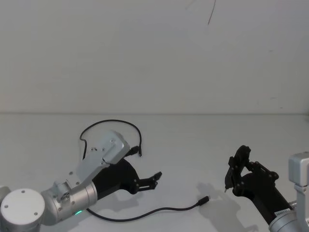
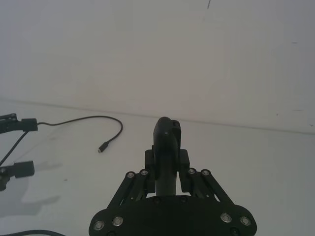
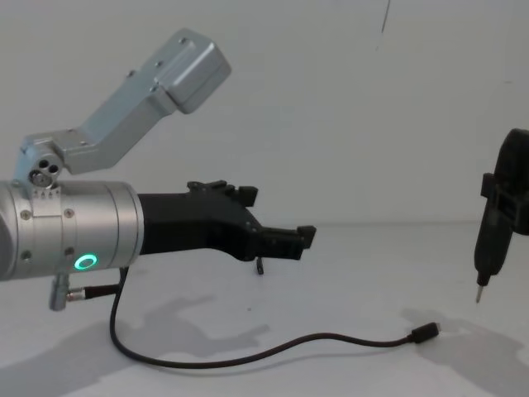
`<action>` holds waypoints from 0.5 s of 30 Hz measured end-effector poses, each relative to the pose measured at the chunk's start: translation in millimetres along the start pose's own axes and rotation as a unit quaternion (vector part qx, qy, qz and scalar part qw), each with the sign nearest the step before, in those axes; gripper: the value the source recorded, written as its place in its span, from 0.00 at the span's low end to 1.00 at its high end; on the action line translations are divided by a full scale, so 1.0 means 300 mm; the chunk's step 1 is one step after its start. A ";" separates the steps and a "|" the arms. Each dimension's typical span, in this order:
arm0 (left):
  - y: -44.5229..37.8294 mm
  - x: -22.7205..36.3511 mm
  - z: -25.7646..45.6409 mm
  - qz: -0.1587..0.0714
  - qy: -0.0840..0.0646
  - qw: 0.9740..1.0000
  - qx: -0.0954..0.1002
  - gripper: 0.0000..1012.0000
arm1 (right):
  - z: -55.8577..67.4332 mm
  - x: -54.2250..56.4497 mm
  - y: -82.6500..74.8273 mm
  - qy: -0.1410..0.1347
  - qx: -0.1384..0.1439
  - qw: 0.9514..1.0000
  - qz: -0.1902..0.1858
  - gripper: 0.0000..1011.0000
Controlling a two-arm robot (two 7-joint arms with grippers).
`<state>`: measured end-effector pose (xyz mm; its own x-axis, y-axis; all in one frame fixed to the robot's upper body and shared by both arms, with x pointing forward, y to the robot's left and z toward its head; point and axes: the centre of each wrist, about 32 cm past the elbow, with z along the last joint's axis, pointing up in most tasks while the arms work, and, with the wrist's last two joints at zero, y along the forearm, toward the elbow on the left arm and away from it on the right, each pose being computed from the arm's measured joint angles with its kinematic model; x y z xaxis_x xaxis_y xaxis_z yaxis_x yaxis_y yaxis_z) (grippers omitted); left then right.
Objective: Pick up the data cable with the one hand.
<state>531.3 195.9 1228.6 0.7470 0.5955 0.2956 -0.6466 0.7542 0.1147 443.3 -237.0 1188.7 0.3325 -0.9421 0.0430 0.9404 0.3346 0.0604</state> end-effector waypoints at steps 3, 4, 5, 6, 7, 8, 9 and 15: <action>0.007 -0.013 -0.006 0.023 0.002 1.000 -0.005 0.99 | 0.000 0.000 0.000 0.000 0.000 1.000 0.000 0.26; 0.011 -0.020 -0.010 0.033 0.004 0.999 -0.007 0.99 | 0.000 0.000 0.000 0.000 0.000 1.000 0.000 0.26; 0.012 -0.022 -0.011 0.038 0.005 0.999 -0.008 0.99 | 0.000 0.000 0.000 0.000 0.000 1.000 0.000 0.26; 0.014 -0.025 -0.013 0.043 0.005 0.999 -0.010 0.99 | 0.000 0.000 0.000 0.000 0.000 1.000 0.000 0.26; 0.018 -0.032 -0.016 0.055 0.007 0.998 -0.012 0.99 | 0.000 0.000 0.000 0.000 0.000 1.000 0.000 0.26; 0.019 -0.034 -0.017 0.061 0.007 0.998 -0.013 0.99 | 0.000 0.000 0.000 0.000 0.000 1.000 0.000 0.26; 0.022 -0.037 -0.019 0.066 0.008 0.998 -0.014 0.99 | 0.000 0.000 0.000 0.000 0.000 1.000 0.000 0.26; 0.037 -0.061 -0.031 0.111 0.014 0.994 -0.023 0.99 | 0.000 0.000 0.000 0.000 0.000 1.000 0.000 0.26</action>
<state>511.8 195.9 1215.7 0.5920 0.7549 0.2821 -0.7880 0.6156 0.0063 443.3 -237.1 1188.8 0.3325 -0.9421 0.0434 0.9404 0.3347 0.0604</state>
